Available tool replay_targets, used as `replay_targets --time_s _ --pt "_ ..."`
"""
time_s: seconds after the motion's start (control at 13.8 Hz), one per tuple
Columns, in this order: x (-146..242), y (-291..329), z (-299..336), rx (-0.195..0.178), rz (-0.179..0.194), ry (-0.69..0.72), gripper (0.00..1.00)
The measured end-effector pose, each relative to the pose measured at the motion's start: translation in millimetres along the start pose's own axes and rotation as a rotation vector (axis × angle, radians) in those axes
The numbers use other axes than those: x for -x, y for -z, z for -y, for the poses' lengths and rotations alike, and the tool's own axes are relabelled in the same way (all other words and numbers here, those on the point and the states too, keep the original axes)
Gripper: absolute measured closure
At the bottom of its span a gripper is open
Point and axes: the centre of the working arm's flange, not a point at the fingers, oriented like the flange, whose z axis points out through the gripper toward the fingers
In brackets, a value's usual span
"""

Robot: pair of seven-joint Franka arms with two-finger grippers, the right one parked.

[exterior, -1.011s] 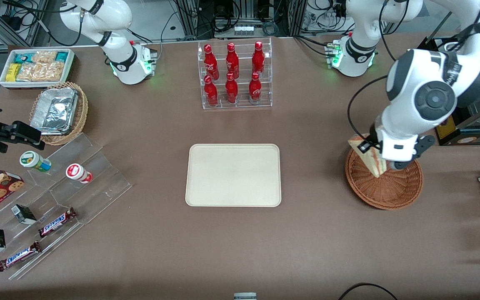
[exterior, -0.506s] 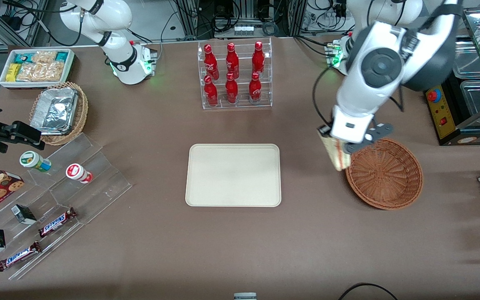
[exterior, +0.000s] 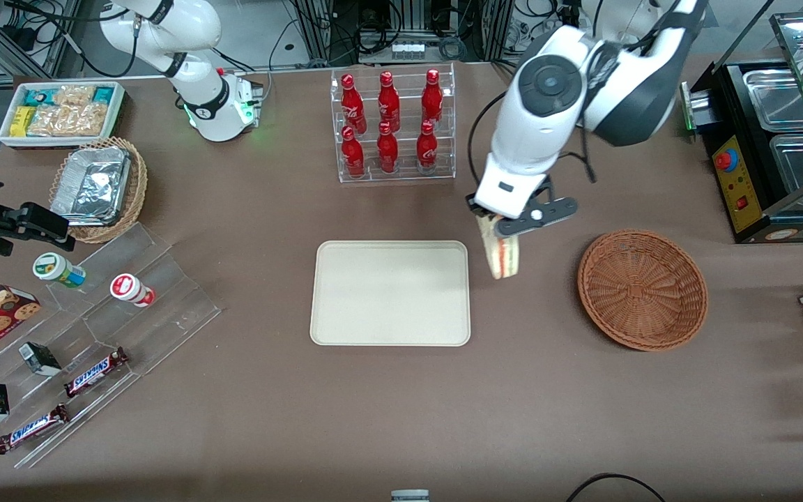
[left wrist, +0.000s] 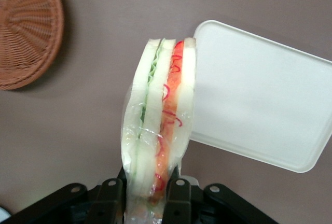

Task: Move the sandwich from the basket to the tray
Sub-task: 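Lift the sandwich and carry it with the left gripper over the tray, then lower the held sandwich onto the cream tray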

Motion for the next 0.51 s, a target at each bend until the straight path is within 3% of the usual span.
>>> replay_targets --time_s 0.29,0.51 --pt "10.7 -41.7 -40.2 0.037 -0.028 -0.051 0.71" --pt "18.2 -76.5 -59.0 0.026 -0.020 -0.077 0.71"
